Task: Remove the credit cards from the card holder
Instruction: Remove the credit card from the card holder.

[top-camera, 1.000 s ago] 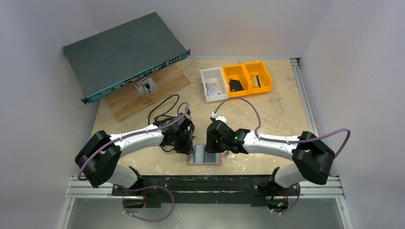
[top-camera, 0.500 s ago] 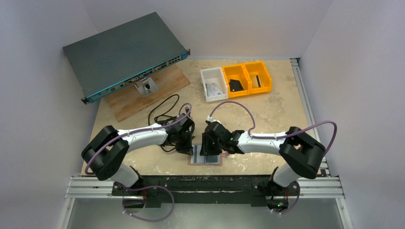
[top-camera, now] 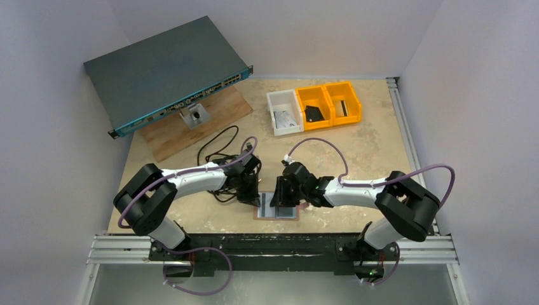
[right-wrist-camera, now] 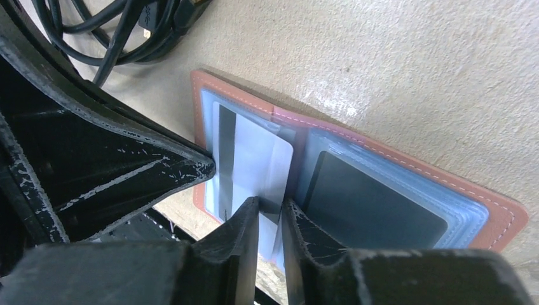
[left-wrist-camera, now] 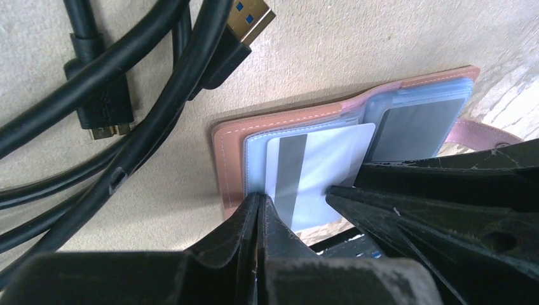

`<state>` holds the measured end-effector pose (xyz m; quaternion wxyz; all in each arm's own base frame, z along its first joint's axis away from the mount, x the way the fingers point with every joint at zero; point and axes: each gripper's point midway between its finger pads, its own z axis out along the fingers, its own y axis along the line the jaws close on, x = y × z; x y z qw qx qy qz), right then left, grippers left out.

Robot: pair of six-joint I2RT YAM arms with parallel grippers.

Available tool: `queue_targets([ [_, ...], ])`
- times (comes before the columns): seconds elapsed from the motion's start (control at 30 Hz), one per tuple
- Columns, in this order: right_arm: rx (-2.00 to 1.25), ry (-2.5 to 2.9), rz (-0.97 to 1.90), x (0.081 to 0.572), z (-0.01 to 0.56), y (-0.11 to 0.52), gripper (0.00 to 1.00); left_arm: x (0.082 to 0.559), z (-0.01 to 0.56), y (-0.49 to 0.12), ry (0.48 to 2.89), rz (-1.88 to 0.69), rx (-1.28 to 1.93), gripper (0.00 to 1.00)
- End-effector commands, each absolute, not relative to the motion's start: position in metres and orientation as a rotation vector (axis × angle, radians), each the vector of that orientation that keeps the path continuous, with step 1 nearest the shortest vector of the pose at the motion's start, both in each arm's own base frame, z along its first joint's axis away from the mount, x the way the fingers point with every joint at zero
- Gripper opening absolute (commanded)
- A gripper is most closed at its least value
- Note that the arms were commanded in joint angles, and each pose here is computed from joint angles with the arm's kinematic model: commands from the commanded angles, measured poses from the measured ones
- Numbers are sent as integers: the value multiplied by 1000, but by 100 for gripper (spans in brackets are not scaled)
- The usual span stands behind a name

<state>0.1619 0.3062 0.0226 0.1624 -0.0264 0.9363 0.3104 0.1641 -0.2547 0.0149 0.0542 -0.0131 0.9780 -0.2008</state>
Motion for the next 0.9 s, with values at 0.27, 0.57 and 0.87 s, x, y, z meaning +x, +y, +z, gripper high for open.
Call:
queue_targets([
  [0.27,14,2584,1046,169,35,297,3,150,-20,-226,3054,-333,-100,0],
  [0.57,41,2573,1041,170,35,288,0,149,-20,-218,3058,-266,-127,0],
  [0.87,67,2581,1016,167,28,275,1,149,-21,-211,3054,-217,-152,0],
])
